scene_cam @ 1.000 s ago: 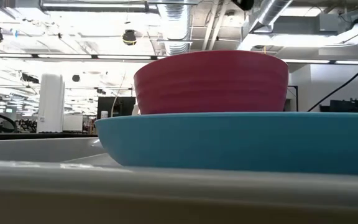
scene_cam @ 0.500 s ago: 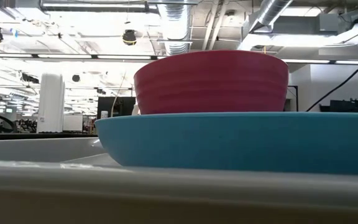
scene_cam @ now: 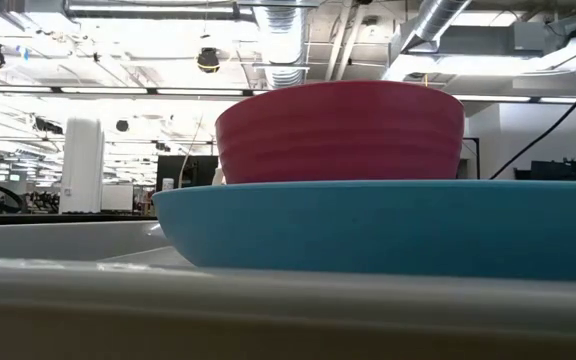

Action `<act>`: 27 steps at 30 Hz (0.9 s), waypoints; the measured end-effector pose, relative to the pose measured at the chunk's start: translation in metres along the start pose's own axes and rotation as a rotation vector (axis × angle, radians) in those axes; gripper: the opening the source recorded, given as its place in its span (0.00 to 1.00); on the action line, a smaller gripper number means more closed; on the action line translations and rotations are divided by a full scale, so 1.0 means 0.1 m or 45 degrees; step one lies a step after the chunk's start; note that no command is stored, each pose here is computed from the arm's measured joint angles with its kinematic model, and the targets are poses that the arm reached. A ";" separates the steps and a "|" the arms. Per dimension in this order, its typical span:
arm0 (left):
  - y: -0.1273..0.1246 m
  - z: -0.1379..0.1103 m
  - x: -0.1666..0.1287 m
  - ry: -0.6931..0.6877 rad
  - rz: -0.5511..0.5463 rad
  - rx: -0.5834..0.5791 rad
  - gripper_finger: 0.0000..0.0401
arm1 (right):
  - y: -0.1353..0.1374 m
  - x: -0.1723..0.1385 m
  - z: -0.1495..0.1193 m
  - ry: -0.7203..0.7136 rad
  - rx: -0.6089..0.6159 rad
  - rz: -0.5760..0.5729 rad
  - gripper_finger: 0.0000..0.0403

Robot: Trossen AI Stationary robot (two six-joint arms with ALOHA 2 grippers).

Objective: Set up tray
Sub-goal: Put the green spoon on the brown napkin

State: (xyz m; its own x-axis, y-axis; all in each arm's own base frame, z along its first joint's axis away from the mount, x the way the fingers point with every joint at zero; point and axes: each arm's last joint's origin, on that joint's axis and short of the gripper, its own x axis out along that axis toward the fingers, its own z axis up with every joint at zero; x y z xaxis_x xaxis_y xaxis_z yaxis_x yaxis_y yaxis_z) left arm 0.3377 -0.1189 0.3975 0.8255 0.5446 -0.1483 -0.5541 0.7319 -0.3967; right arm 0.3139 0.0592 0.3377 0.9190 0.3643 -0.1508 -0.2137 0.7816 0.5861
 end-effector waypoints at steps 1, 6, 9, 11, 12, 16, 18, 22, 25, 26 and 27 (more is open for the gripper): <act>0.00 0.00 0.00 0.003 0.000 0.002 0.00 | 0.00 0.00 0.01 -0.008 -0.001 0.003 0.53; 0.00 -0.01 -0.02 -0.014 0.033 0.032 0.00 | 0.00 -0.03 0.02 -0.009 0.000 -0.003 0.44; 0.00 -0.01 -0.02 -0.015 0.035 0.046 0.00 | -0.01 -0.03 0.00 0.026 -0.018 -0.015 0.36; 0.00 -0.01 -0.02 -0.014 0.033 0.047 0.00 | 0.00 -0.02 -0.03 0.060 -0.040 -0.002 0.32; 0.00 -0.01 -0.02 -0.011 0.030 0.047 0.00 | 0.00 -0.02 -0.05 0.076 -0.056 -0.002 0.30; 0.00 -0.01 -0.02 -0.015 0.034 0.047 0.00 | 0.03 -0.01 -0.09 0.106 -0.127 0.001 0.27; 0.00 -0.01 -0.02 -0.015 0.034 0.048 0.00 | 0.04 -0.01 -0.09 0.105 -0.129 0.010 0.26; 0.00 -0.01 -0.02 -0.012 0.030 0.047 0.00 | 0.04 -0.01 -0.09 0.106 -0.128 0.012 0.24; 0.00 -0.01 -0.02 -0.012 0.030 0.048 0.00 | 0.03 -0.01 -0.09 0.104 -0.069 0.007 0.24; 0.00 -0.01 -0.02 -0.013 0.029 0.046 0.00 | 0.02 -0.02 -0.08 0.101 -0.039 0.000 0.24; 0.00 -0.01 -0.02 -0.014 0.029 0.044 0.00 | 0.01 -0.02 -0.07 0.098 -0.010 -0.005 0.24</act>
State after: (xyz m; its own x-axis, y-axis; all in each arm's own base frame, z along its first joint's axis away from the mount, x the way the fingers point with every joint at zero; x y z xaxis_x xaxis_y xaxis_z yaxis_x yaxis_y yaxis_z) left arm 0.3362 -0.1204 0.3968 0.8115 0.5657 -0.1466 -0.5763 0.7329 -0.3616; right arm 0.3097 0.0628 0.3329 0.8916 0.3988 -0.2144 -0.2128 0.7870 0.5791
